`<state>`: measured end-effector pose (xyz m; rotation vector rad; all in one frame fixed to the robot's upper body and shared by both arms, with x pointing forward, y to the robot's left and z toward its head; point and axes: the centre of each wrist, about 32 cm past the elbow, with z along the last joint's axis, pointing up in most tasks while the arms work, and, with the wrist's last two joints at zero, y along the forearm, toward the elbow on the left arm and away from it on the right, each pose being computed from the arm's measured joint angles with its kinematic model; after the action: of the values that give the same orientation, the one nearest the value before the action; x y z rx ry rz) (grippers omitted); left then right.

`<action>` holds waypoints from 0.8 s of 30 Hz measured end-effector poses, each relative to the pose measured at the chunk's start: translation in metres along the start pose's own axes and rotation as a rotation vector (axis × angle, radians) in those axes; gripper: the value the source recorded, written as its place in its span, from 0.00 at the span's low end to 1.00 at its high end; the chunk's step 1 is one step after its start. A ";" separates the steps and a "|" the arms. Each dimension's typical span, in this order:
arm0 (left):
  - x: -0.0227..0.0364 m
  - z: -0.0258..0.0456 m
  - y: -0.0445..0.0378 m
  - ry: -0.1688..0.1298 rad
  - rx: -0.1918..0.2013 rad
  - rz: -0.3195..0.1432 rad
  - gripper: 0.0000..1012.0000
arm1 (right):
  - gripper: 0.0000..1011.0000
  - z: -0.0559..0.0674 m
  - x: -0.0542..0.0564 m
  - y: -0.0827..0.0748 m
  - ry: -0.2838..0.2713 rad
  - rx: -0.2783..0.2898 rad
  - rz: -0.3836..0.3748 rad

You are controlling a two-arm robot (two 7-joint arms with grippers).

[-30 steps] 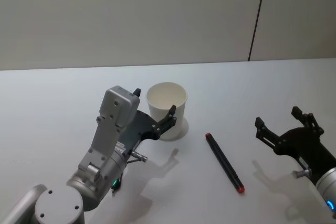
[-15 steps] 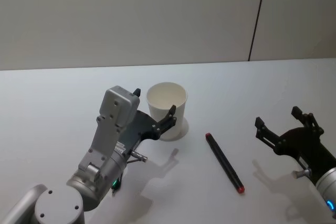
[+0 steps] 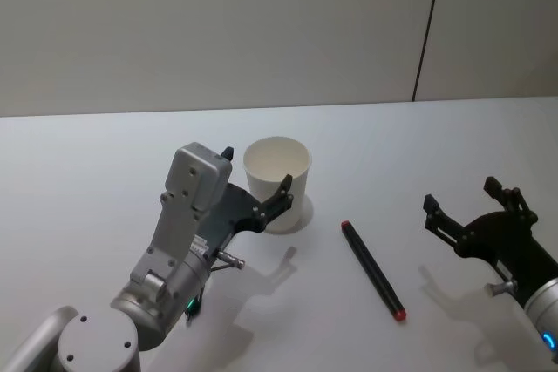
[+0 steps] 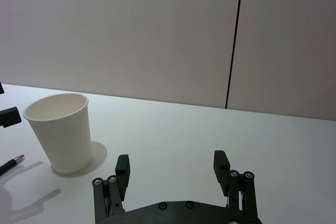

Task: Place the pen into the pen holder.

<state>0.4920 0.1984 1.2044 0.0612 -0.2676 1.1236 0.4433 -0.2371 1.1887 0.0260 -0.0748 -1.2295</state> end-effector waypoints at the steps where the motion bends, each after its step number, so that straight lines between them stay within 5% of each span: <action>1: 0.0000 0.0000 0.0000 0.000 0.000 0.000 0.99 | 0.99 0.000 0.000 0.000 0.000 0.000 0.000; 24: 0.0000 0.0000 0.0000 0.000 0.000 0.000 0.99 | 0.99 0.000 0.000 0.000 0.000 0.000 0.000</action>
<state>0.4920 0.1984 1.2044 0.0612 -0.2675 1.1237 0.4433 -0.2370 1.1887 0.0262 -0.0746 -1.2292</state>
